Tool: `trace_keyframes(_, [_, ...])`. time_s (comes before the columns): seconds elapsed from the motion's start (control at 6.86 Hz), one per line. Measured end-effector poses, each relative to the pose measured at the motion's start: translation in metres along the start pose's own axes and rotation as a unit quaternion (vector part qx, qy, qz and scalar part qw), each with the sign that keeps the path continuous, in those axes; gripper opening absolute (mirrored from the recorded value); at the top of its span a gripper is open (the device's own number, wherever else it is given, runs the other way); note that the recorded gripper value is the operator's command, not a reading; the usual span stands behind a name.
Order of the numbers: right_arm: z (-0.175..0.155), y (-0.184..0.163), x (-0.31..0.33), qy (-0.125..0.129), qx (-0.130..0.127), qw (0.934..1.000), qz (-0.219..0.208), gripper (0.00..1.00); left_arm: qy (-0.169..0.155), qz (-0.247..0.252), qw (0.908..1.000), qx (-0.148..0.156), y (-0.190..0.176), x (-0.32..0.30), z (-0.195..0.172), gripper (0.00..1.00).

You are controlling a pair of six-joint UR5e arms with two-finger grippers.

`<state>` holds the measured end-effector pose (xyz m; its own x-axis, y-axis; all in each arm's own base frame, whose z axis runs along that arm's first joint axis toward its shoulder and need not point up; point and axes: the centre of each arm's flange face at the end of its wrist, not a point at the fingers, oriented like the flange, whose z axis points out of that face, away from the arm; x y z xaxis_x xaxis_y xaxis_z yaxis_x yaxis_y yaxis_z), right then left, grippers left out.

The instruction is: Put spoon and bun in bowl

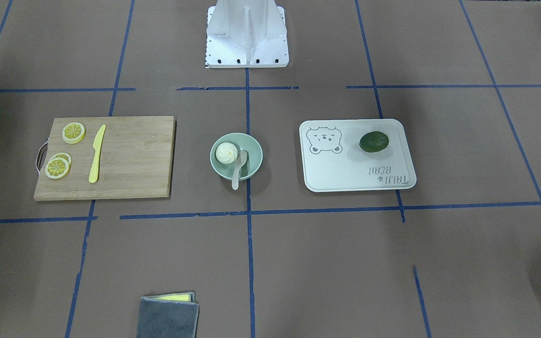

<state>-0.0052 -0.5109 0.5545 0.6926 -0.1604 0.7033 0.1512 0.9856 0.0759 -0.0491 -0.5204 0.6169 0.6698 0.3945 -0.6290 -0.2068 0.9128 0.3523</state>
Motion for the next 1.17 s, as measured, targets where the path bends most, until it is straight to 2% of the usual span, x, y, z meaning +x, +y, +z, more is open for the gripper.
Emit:
trace_keyframes(0.73, [0.0040, 0.0056, 0.0030, 0.000, -0.001, 1.0000, 0.007, 1.00, 0.000, 0.005, 1.0000, 0.001, 0.0037, 0.0017, 0.0009, 1.00])
trace_keyframes(1.02, [0.0045, 0.0059, 0.0032, -0.001, -0.001, 1.0000, 0.007, 1.00, 0.004, -0.008, 0.9999, -0.011, 0.0109, -0.0040, 0.0073, 1.00])
trace_keyframes(1.17, [0.0045, 0.0058, 0.0032, -0.001, -0.001, 1.0000, 0.007, 1.00, 0.008, -0.025, 0.9993, -0.025, 0.0090, -0.0045, 0.0063, 1.00])
